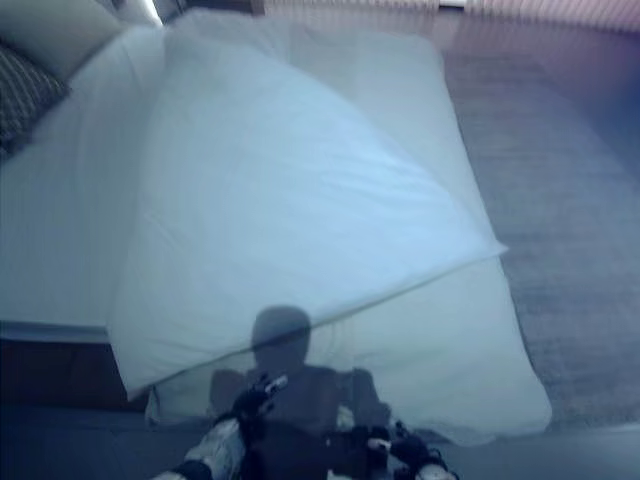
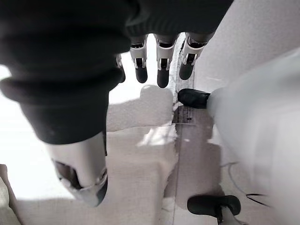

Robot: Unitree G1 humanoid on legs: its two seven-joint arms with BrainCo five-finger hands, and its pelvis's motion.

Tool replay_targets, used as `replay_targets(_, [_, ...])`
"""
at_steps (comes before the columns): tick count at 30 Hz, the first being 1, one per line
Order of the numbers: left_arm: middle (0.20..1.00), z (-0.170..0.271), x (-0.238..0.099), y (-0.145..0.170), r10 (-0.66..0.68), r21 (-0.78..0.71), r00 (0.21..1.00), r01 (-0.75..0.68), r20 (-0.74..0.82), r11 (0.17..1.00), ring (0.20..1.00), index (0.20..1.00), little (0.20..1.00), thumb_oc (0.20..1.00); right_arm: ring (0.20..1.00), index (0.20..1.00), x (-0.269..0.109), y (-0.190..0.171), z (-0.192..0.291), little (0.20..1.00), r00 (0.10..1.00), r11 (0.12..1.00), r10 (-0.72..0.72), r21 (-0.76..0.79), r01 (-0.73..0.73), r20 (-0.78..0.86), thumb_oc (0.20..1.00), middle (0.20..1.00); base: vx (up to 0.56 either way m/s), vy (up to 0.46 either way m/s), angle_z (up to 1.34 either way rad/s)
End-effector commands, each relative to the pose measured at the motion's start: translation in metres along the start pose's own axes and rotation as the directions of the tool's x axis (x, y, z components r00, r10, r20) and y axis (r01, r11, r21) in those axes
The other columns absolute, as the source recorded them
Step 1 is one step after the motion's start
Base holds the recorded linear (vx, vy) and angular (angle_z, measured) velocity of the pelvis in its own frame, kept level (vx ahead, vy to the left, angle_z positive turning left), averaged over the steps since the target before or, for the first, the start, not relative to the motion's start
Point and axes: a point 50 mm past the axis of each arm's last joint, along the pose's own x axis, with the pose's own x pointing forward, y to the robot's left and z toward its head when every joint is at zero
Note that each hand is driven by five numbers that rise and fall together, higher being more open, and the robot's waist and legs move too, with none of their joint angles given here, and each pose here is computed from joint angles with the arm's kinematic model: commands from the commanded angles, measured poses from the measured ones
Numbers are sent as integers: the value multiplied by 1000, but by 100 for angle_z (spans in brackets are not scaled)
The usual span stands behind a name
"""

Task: Make the bed

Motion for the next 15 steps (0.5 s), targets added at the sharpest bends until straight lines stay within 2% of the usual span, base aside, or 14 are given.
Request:
replay_targets(1, [1000, 20, 5, -17, -20, -133, 999, 27, 50, 991, 1000, 1000, 1000, 1000, 1000, 1000, 1, 8, 16, 1000, 996, 999, 38, -4, -37, 83, 1000, 1000, -85, -14, 12])
replay_targets(4, [1000, 40, 8, -23, -27, -179, 995, 45, 100, 983, 1000, 1000, 1000, 1000, 1000, 1000, 0, 11, 26, 1000, 991, 998, 60, -15, -59, 122, 1000, 1000, -107, -10, 2])
replay_targets(8, [1000, 70, 12, -28, 3, -345, 988, 51, 155, 937, 1000, 1000, 1000, 1000, 1000, 1000, -2, 15, 36, 1000, 980, 994, 99, -56, -91, 172, 1000, 1000, -46, -10, 1])
replay_targets(11, [1000, 84, 12, -34, -6, -415, 981, 87, 193, 906, 1000, 1000, 1000, 1000, 1000, 1000, -3, 15, 41, 1000, 974, 993, 110, -59, -101, 197, 1000, 1000, -16, 12, -4])
replay_targets(15, [1000, 108, 12, -37, -22, -442, 967, 136, 253, 887, 1000, 1000, 1000, 1000, 1000, 1000, -5, 20, 48, 1000, 963, 990, 137, -66, -125, 231, 1000, 1000, -18, 10, -8])
